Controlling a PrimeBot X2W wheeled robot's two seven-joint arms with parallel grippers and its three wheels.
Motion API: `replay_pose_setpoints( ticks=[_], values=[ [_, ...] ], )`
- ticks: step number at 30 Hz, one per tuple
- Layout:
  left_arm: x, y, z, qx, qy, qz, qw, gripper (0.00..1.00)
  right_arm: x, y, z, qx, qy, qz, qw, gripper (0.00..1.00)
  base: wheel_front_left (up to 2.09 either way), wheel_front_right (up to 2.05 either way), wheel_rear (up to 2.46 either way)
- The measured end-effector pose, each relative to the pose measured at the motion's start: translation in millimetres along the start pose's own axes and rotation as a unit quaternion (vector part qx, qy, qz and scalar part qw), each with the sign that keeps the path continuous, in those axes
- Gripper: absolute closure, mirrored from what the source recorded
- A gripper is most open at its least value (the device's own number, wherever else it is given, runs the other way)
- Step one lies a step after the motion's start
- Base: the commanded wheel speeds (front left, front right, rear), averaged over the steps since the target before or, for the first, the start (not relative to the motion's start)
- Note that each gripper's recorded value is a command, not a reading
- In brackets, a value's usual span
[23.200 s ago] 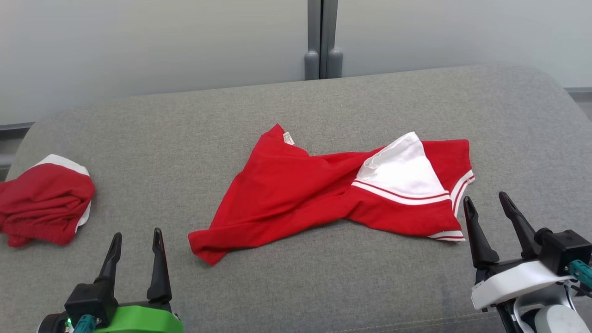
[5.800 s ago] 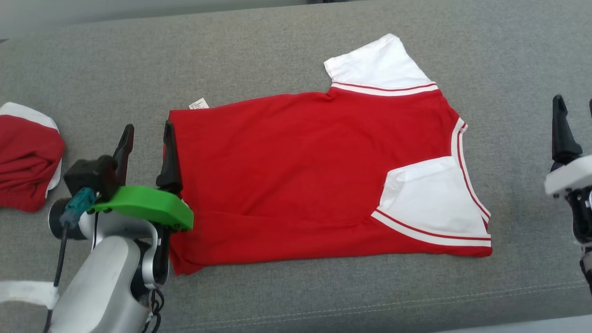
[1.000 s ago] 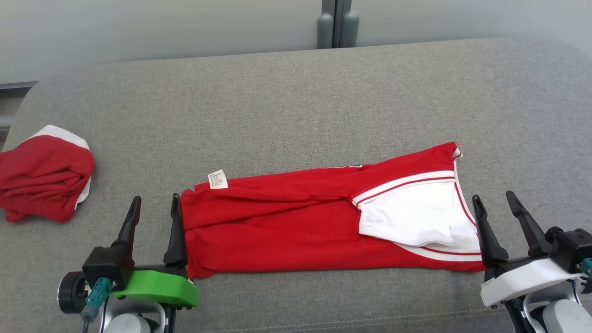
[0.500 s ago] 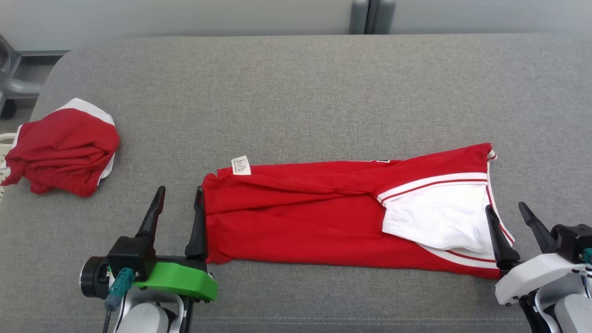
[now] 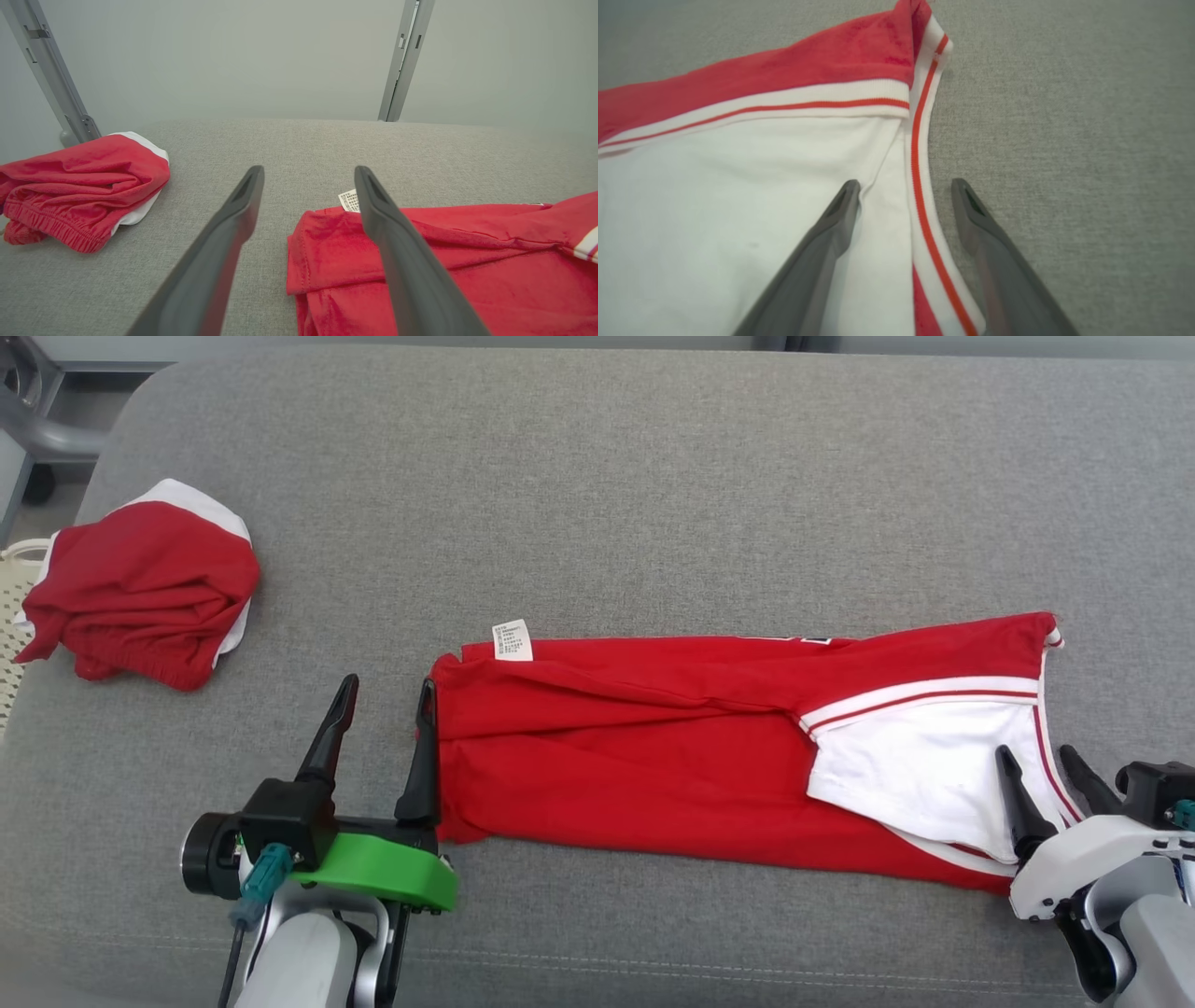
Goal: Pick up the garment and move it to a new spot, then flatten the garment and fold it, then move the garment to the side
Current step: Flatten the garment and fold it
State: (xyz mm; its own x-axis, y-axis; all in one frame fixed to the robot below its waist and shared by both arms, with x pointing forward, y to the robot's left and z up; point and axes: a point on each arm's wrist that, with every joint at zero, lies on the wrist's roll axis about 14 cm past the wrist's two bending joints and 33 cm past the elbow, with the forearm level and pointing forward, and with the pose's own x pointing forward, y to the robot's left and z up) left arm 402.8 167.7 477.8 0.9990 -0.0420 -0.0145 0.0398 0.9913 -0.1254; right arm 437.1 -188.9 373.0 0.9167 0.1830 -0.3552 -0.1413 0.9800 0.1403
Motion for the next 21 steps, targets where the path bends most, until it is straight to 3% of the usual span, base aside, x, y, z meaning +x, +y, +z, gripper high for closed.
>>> replay_pose_setpoints(
  ticks=[5, 6, 8, 16, 21],
  values=[
    [2.1, 3.1, 1.4, -0.001, -0.003, 0.005, 1.0, 0.0, 5.7, 12.9, -7.4, 0.021, 0.011, 0.017, 1.0, 0.0, 0.0, 0.0, 0.0],
    [2.5, 3.6, 1.2, -0.001, -0.003, 0.006, 1.0, 0.0, 6.5, 16.4, -6.9, 0.023, 0.01, 0.023, 0.999, 0.24, 0.0, 0.0, 0.0],
    [3.0, 3.7, 1.2, -0.003, -0.003, 0.006, 1.0, 0.0, 5.9, 20.7, -8.2, 0.028, 0.013, 0.031, 0.999, 1.0, 0.0, 0.0, 0.0],
    [6.6, -2.7, 0.0, -0.006, -0.004, -0.004, 1.0, 0.0, 3.6, 18.8, -9.3, 0.044, 0.018, 0.035, 0.998, 1.0, 0.0, 0.0, 0.0],
    [9.2, -4.6, -0.9, -0.007, -0.004, -0.006, 1.0, 0.0, -0.6, -16.7, -0.4, 0.045, 0.007, -0.008, 0.999, 1.0, 0.0, 0.0, 0.0]
  ],
)
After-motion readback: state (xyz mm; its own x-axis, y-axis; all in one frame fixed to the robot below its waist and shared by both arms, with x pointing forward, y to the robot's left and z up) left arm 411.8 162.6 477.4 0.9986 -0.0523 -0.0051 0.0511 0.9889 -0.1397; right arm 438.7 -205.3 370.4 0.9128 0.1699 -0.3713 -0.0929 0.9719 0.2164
